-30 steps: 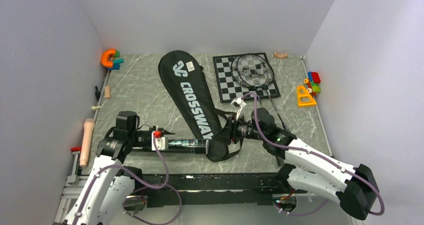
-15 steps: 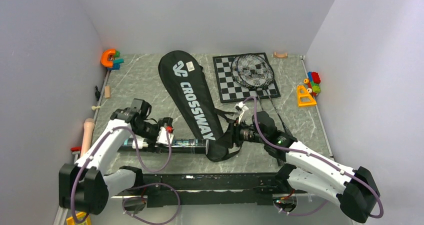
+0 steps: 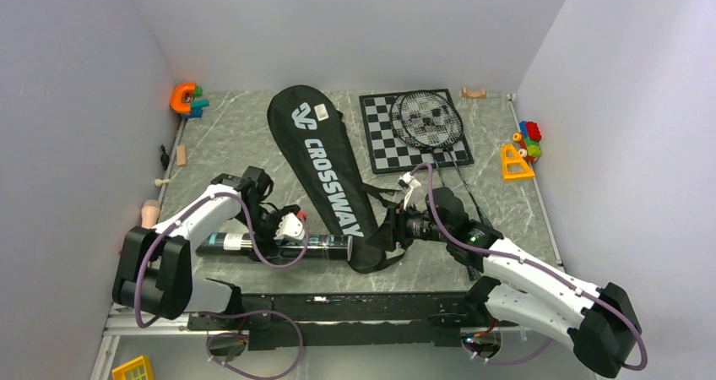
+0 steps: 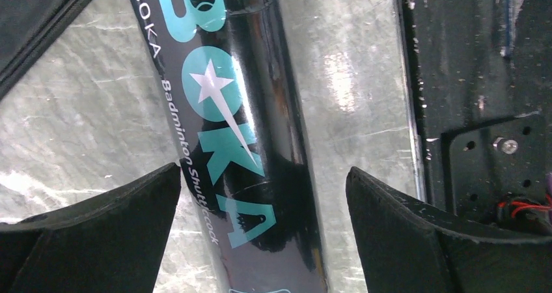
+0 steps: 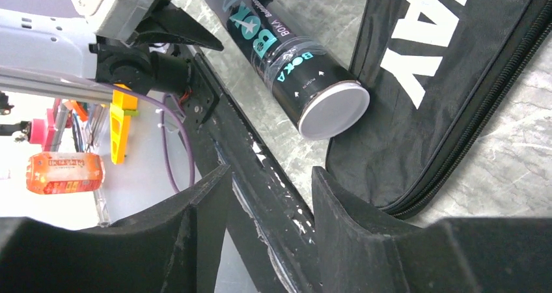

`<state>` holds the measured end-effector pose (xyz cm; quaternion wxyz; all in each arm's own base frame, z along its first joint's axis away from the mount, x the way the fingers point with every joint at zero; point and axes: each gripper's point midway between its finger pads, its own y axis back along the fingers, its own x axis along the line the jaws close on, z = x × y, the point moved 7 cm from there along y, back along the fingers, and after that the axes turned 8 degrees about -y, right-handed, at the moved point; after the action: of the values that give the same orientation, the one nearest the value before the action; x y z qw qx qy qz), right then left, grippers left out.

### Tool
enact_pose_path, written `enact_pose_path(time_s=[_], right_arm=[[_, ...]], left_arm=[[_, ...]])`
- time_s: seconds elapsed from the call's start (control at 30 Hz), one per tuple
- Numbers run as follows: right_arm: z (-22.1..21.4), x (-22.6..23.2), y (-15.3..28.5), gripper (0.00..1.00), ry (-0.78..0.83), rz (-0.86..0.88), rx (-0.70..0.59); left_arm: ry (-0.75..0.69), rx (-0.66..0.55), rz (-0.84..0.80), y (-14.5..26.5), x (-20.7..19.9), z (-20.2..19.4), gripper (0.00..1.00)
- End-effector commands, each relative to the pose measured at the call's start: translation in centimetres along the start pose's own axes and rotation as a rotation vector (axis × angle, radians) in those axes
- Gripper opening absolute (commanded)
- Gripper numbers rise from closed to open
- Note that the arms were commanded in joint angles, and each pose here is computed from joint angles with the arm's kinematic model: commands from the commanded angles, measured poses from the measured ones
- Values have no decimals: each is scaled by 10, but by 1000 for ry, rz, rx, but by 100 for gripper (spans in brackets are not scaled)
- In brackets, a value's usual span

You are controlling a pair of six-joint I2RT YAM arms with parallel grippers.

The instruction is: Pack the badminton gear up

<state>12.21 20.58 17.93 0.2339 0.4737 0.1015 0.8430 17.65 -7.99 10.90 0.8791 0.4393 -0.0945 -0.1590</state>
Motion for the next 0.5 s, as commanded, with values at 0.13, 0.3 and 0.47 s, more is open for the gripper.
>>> enact_pose_path(time_s=[0.13, 0.3, 0.47], right_arm=[[14, 12, 0, 53, 31, 39, -25], [14, 7, -4, 53, 15, 32, -17], [14, 6, -6, 52, 2, 31, -13]], left_arm=[[132, 41, 143, -16, 2, -8, 99], [158, 70, 194, -21, -8, -12, 98], [188, 74, 225, -25, -11, -15, 76]])
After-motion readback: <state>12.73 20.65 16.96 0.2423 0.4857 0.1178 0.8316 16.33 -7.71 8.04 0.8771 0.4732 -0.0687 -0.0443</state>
